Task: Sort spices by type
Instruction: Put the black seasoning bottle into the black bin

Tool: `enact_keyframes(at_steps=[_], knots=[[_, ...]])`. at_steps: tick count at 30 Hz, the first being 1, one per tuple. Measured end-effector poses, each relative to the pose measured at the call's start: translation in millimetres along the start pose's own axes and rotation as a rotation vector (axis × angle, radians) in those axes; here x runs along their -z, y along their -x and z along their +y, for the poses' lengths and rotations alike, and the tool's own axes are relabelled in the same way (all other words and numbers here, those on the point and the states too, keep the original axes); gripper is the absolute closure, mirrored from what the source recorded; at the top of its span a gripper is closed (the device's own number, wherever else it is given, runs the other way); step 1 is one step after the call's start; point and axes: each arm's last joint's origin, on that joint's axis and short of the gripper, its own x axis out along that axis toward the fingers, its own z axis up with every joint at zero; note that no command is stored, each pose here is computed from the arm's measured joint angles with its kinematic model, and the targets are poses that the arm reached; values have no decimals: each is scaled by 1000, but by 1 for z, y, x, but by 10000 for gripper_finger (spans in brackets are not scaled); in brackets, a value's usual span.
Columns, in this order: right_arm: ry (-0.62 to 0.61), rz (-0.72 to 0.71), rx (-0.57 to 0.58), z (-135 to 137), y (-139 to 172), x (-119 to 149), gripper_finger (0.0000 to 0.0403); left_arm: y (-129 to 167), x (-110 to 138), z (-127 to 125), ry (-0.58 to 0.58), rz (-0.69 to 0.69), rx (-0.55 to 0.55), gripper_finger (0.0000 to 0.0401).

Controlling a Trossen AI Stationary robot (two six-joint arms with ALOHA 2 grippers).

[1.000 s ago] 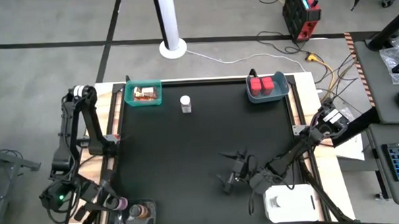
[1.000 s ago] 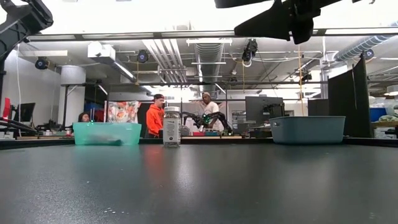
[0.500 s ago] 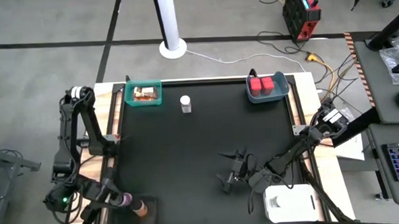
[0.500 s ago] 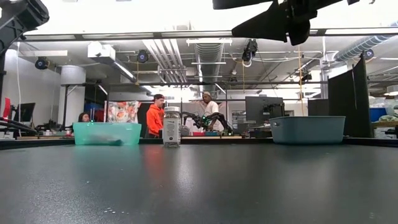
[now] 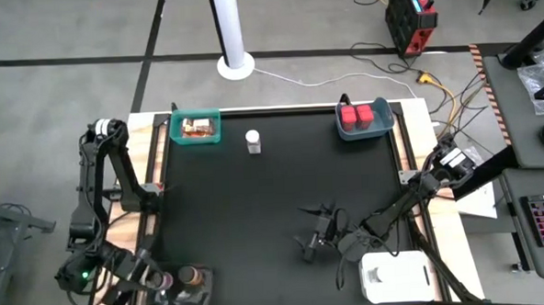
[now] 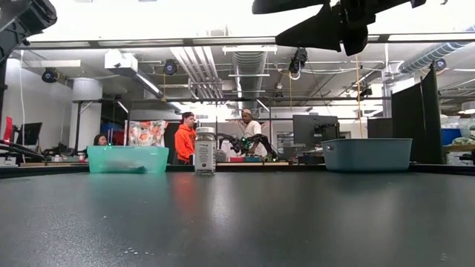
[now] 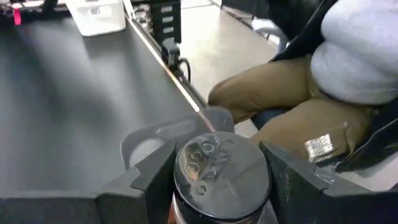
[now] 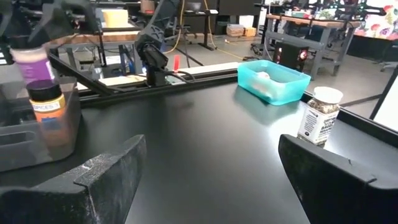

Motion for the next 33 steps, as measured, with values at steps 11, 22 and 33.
enact_keyframes(at_steps=[11,22,33], knots=[[-2,4,3,-1,0,1,44,-8,13,-4,32,15,-38,211],[-5,4,8,-2,-2,1,44,-3,6,5,-41,-58,-85,211],[-5,4,11,-3,-3,1,44,2,1,19,-84,-82,-146,210]])
